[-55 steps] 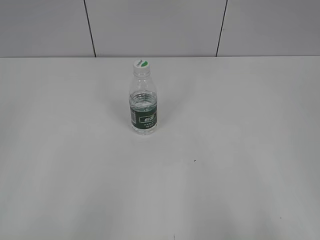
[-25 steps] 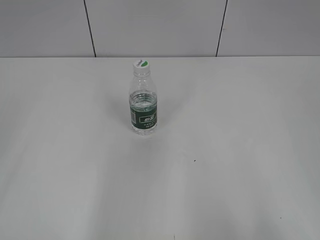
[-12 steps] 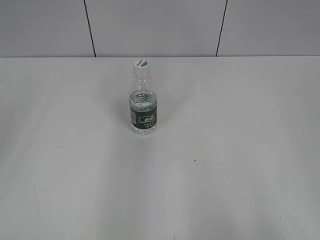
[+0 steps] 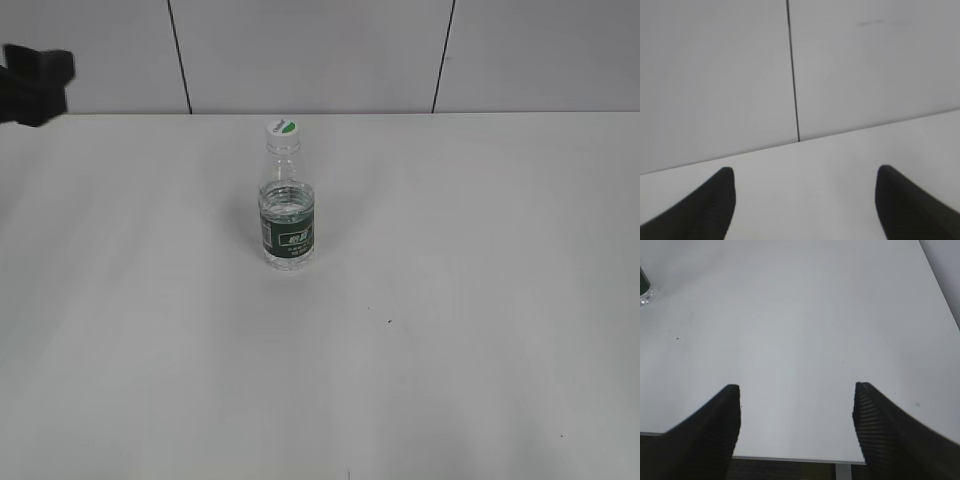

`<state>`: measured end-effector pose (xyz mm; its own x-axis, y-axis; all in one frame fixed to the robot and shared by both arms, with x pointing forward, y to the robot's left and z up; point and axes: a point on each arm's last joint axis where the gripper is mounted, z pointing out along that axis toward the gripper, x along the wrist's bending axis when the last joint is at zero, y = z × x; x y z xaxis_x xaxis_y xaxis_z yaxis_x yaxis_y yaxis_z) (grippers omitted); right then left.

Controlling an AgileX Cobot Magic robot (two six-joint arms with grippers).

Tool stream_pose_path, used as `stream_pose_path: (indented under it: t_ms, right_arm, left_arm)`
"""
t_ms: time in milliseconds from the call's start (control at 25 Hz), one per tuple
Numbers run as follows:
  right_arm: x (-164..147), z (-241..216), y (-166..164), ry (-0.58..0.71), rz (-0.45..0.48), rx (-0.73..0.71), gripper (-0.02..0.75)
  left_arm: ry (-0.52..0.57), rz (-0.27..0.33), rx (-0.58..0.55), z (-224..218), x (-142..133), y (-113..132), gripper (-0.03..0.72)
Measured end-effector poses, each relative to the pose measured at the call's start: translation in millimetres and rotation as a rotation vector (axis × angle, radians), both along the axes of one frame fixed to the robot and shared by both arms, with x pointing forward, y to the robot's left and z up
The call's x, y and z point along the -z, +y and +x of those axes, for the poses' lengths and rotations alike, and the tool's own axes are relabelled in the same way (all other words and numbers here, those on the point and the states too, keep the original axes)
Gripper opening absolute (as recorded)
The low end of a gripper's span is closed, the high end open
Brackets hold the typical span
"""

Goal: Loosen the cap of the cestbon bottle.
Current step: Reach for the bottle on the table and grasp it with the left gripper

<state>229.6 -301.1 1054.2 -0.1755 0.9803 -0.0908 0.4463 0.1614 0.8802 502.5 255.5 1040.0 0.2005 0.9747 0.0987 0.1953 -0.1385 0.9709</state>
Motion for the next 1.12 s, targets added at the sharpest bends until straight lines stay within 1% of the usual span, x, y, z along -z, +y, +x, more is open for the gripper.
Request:
stream_pose_path:
  t_ms: [120,200,280,400,600,760,880,1040,1120]
  right_arm:
    - [0.0,0.0,0.0,0.000,0.000,0.000,0.536]
    - [0.0,0.0,0.0,0.000,0.000,0.000,0.536]
    - [0.0,0.0,0.0,0.000,0.000,0.000,0.536]
    - [0.0,0.0,0.0,0.000,0.000,0.000,0.536]
    - [0.0,0.0,0.0,0.000,0.000,0.000,0.536]
    - [0.0,0.0,0.0,0.000,0.000,0.000,0.536]
    - [0.0,0.0,0.0,0.000,0.000,0.000,0.536]
    - [0.0,0.0,0.0,0.000,0.000,0.000,0.536]
    - [0.0,0.0,0.0,0.000,0.000,0.000,0.536]
  left_arm:
    - [0.033,0.038,0.071,13.7,24.9,-16.3,0.519]
    - [0.063,0.050,0.105,20.6,42.3,-25.9,0.519]
    - [0.072,0.045,0.126,25.2,55.2,-33.2,0.519]
    - [0.054,0.033,0.155,26.9,73.0,-41.5,0.518]
    - [-0.001,0.004,0.177,24.5,104.4,-44.4,0.517]
    - [-0.012,-0.028,0.210,23.1,132.2,-47.7,0.511]
    - [-0.005,-0.030,0.299,15.7,152.1,-53.7,0.507]
    - [0.071,-0.021,0.442,6.8,177.0,-64.0,0.506]
    - [0.091,-0.016,0.488,6.2,184.5,-67.7,0.506]
